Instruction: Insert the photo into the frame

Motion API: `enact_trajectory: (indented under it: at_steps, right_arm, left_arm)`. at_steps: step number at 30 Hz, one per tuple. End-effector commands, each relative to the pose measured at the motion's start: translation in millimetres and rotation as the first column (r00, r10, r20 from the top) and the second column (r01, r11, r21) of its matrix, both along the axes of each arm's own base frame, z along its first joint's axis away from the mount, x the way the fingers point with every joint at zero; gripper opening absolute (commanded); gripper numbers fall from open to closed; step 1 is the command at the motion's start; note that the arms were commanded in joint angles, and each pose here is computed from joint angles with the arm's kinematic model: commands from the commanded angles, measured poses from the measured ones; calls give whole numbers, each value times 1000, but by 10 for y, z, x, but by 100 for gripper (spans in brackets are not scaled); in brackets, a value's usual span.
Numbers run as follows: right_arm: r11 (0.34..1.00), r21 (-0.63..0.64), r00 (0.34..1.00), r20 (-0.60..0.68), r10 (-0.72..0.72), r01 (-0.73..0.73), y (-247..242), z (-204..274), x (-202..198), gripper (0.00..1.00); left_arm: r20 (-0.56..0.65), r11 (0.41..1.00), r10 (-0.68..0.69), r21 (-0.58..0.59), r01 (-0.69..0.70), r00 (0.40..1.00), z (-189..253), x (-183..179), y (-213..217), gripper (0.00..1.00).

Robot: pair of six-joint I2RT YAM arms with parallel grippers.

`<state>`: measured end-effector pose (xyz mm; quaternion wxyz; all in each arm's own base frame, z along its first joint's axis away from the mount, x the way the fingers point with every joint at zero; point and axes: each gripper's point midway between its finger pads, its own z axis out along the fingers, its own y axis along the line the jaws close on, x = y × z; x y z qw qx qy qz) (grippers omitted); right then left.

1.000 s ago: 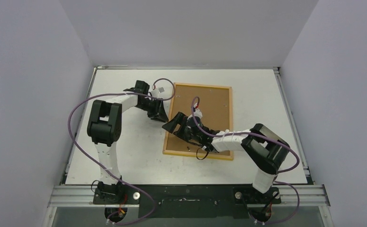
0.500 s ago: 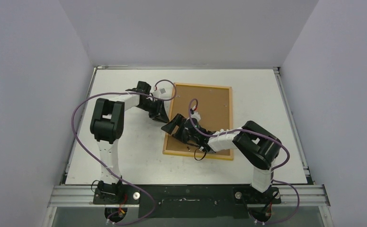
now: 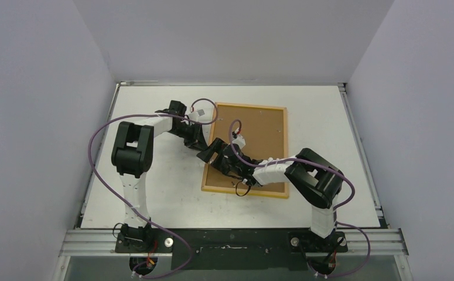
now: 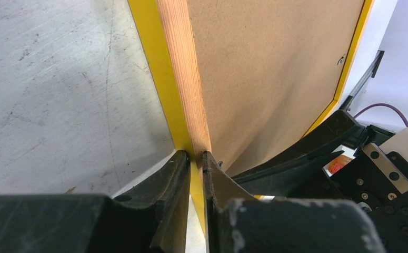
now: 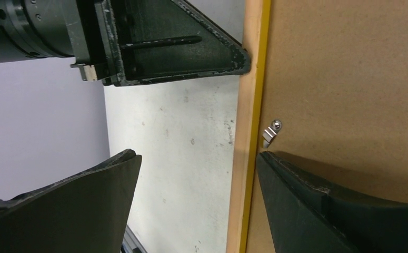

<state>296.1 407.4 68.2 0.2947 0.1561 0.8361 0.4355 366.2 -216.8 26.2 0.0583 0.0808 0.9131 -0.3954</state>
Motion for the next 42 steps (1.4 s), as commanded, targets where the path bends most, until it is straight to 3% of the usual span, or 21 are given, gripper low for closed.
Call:
enact_trajectory:
  at_steps: [1,42]
  right_arm:
    - [999,-29,998,58,-25,27,10,132,84,83]
    - [995,-100,997,77,-12,19,102,-79,239,83]
  left_arm:
    - [38,1000,-15,5,15,999,36,51,-36,11]
    - [50,999,-33,-21,34,998,118,-5,-72,9]
